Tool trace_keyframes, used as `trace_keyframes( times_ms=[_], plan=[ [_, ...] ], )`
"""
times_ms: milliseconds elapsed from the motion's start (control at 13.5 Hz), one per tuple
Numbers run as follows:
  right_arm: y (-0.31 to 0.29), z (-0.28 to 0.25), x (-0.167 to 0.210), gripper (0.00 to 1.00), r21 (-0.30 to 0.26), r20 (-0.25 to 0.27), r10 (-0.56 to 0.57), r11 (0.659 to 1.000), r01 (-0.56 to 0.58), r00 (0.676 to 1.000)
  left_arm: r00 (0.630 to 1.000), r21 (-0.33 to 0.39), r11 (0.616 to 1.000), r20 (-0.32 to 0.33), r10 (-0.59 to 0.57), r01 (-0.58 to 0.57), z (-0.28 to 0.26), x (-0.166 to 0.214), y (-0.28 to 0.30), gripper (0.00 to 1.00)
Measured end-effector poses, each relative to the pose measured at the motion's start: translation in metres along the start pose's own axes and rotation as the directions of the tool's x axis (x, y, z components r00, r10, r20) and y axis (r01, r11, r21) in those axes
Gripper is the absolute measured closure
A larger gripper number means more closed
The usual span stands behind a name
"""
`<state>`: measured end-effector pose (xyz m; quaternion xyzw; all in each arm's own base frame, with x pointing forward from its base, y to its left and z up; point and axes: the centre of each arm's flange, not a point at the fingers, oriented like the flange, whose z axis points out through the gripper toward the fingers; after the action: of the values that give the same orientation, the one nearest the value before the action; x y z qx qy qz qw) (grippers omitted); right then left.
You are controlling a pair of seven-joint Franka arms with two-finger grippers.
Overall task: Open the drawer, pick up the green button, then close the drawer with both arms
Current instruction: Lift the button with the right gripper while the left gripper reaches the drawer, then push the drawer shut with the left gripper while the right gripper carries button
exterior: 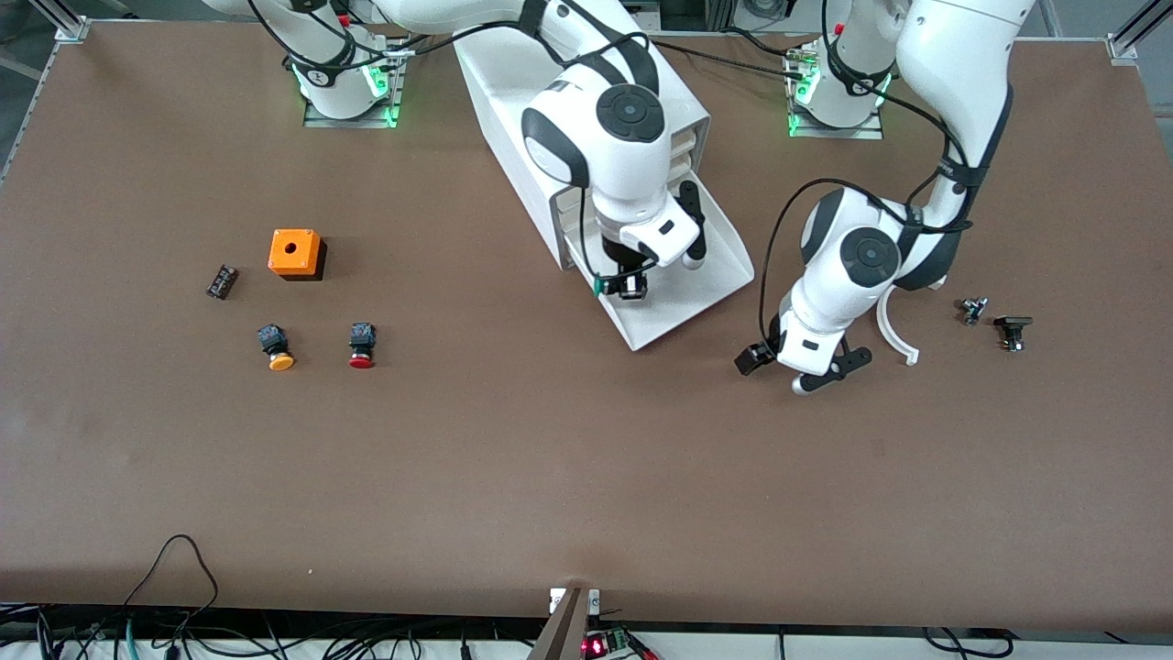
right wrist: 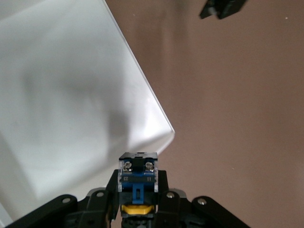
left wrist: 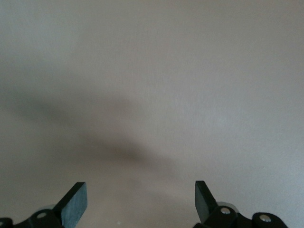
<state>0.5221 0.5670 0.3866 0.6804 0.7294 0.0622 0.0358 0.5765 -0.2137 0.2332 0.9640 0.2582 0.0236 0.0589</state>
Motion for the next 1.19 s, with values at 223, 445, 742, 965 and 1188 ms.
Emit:
trace_keyframes(
  times_ms=[223, 445, 742, 965, 1188],
  plan=[
    [0.036, -0.003, -0.043, 0.67, 0.003, 0.014, -0.047, 0.999, 0.047, 0.999, 0.997, -0.021, 0.997, 0.018, -0.078, 0.079, 0.022, -0.039, 0.006, 0.00],
    [0.060, 0.011, -0.081, 0.67, 0.025, 0.033, -0.071, 0.997, 0.071, 0.997, 0.991, -0.020, 0.991, 0.032, -0.129, 0.129, 0.028, -0.060, 0.012, 0.00],
    [0.076, 0.042, -0.128, 0.67, 0.084, 0.058, -0.034, 0.996, 0.029, 0.998, 0.974, -0.006, 0.976, 0.069, -0.216, 0.217, 0.033, -0.093, 0.022, 0.00],
    [0.091, 0.061, -0.170, 0.67, 0.113, 0.053, -0.076, 0.991, 0.070, 0.996, 0.962, 0.034, 0.969, 0.113, -0.247, 0.245, 0.029, -0.140, 0.035, 0.00],
    [0.099, 0.077, -0.201, 0.67, 0.133, 0.050, -0.122, 0.985, 0.114, 0.991, 0.964, 0.116, 0.972, 0.149, -0.221, 0.205, 0.020, -0.174, 0.040, 0.00]
  ],
)
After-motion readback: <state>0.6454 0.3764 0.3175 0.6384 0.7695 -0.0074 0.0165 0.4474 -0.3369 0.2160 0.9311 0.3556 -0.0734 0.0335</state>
